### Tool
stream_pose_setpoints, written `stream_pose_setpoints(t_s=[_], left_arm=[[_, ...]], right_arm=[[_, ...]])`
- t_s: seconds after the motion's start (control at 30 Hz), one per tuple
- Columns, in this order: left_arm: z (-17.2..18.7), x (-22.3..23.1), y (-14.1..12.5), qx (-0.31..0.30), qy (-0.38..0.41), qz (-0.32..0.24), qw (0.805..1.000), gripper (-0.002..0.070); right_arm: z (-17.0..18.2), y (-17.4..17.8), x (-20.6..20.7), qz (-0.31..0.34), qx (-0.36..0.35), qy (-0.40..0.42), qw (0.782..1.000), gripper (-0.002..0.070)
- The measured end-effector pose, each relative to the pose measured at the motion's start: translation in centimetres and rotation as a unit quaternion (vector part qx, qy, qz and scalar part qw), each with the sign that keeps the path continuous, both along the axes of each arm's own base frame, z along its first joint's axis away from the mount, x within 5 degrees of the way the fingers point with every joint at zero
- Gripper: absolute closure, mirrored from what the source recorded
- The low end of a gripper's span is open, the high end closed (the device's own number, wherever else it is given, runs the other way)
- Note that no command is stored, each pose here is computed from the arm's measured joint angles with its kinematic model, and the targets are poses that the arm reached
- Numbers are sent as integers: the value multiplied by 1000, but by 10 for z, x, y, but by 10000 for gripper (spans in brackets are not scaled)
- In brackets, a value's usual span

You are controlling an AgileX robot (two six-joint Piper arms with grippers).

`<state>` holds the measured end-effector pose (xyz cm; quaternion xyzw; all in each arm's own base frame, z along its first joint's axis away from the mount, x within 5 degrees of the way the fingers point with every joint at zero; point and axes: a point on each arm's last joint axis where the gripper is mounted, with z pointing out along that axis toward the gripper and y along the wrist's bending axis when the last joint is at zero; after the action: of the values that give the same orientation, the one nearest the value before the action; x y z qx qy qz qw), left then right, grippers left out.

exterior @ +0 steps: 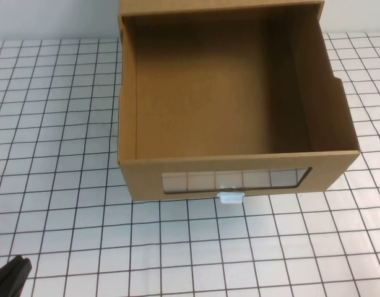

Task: Open the shoe box
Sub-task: 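Pull the top drawer of the cardboard box fully open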

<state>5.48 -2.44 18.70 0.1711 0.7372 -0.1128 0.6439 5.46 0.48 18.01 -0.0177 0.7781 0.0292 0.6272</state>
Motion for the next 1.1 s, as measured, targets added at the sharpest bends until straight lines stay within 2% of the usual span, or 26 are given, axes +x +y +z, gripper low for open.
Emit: stream_pose_setpoints(t_s=[0.17, 1.0, 1.1], left_arm=[[0, 0, 0, 0, 0, 0, 1000, 680], [0, 0, 0, 0, 0, 0, 1000, 680], [4, 1, 2, -8, -21, 16, 1000, 680]], right_arm=[[-5, 1, -1, 5, 0, 31, 1000, 689], [-6, 1, -2, 6, -2, 35, 999, 689], [-6, 1, -2, 6, -1, 35, 999, 689]])
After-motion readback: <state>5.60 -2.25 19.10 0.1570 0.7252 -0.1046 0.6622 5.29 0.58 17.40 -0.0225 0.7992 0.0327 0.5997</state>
